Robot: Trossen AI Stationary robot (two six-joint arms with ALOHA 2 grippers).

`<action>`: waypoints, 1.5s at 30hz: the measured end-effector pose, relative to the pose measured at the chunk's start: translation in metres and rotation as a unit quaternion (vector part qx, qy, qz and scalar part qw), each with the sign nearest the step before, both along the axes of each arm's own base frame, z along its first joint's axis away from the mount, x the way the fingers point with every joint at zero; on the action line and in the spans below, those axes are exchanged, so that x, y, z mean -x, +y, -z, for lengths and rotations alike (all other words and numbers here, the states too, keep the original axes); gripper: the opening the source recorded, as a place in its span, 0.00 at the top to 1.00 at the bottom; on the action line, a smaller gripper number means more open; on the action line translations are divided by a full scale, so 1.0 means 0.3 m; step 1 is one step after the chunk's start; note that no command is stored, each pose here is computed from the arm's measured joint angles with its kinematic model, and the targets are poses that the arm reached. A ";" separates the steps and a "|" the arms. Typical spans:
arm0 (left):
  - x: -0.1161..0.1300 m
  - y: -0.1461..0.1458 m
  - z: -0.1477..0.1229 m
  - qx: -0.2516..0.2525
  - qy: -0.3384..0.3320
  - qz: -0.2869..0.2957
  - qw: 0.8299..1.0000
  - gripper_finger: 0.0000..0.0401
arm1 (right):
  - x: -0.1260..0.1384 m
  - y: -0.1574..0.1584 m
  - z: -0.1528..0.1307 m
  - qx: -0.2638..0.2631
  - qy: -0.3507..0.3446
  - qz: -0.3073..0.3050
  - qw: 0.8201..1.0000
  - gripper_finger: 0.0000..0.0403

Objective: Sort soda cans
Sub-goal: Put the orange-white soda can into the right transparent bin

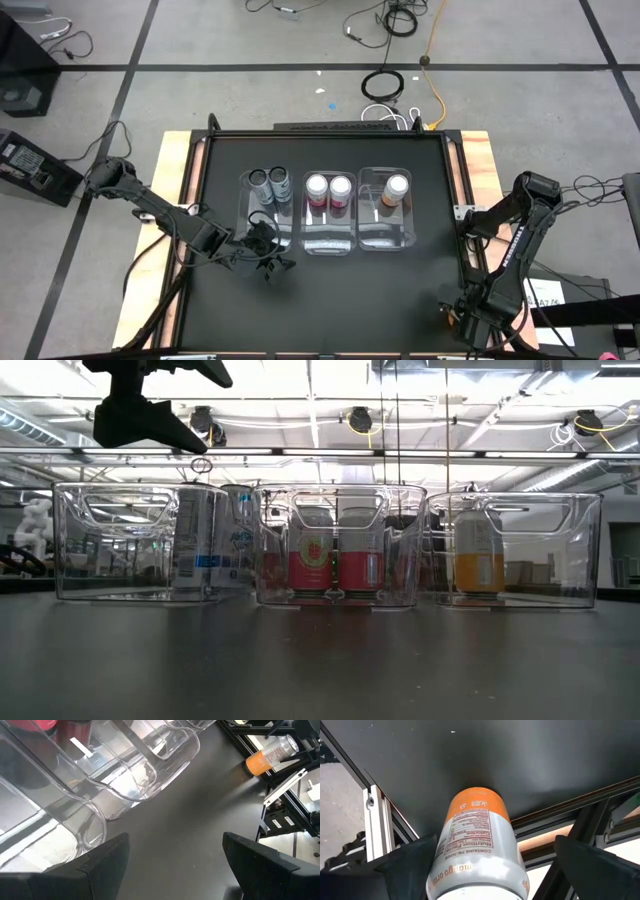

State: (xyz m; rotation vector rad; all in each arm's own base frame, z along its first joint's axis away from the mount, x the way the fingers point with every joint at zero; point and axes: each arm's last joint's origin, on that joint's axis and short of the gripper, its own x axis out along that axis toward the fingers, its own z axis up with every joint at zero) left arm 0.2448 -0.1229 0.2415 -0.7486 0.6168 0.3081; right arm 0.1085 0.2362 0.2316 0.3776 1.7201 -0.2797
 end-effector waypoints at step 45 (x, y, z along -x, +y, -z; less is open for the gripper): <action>-0.001 0.000 -0.001 -0.008 -0.003 0.002 1.000 0.18 | 0.043 0.040 0.008 -0.058 0.030 -0.035 0.997 0.03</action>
